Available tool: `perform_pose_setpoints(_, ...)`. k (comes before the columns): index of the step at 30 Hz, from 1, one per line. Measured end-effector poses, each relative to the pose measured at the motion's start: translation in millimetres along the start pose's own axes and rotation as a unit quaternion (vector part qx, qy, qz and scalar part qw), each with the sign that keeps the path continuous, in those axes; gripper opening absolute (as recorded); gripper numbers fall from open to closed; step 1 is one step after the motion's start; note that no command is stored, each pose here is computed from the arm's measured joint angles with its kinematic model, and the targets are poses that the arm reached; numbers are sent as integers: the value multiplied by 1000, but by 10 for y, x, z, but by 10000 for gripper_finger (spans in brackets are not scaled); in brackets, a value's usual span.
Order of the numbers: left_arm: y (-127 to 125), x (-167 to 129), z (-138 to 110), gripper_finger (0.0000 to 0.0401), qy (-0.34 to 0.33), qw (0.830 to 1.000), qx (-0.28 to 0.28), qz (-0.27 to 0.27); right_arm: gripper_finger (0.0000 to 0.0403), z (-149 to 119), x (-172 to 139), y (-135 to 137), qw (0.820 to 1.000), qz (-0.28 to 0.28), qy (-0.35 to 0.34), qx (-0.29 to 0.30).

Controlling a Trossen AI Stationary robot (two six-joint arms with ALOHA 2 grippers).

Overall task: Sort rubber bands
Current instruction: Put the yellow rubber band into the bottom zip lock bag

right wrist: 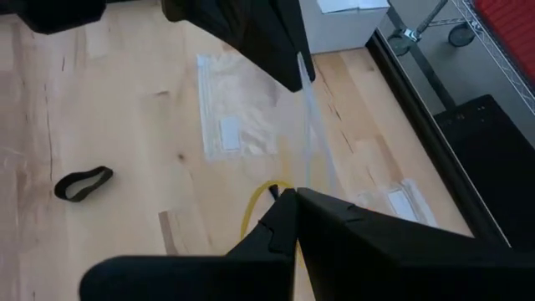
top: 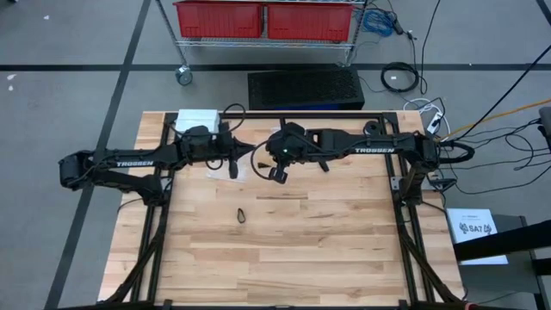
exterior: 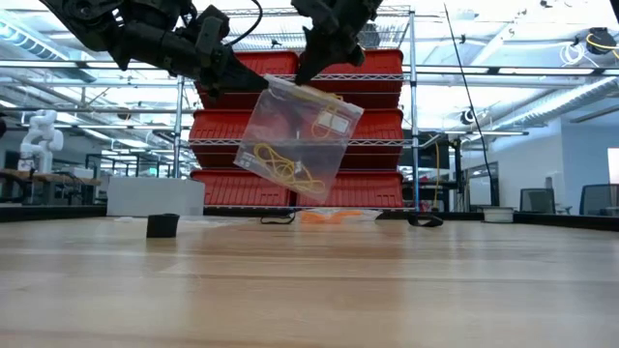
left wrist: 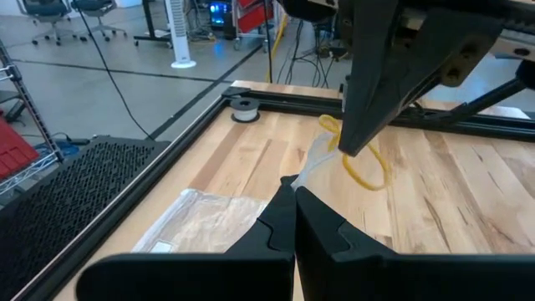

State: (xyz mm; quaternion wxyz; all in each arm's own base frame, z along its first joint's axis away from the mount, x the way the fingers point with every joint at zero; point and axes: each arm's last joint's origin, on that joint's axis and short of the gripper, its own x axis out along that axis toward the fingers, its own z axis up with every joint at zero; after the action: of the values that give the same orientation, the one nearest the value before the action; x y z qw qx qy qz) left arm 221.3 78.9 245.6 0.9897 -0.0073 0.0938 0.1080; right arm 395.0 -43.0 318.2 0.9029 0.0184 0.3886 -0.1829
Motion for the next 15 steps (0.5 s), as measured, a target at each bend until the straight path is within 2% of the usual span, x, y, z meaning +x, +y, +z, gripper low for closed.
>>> perform_pose_setpoints(6, -1, 0, -1, 0, 1, 1000, 0, -1, 0, 16, -78, -30, 1000, -1, -6, 2)
perform_pose_setpoints(15, -1, 0, -1, 0, 0, 1000, 0, -1, 0, -4, -30, -57, 1000, -3, 6, 2)
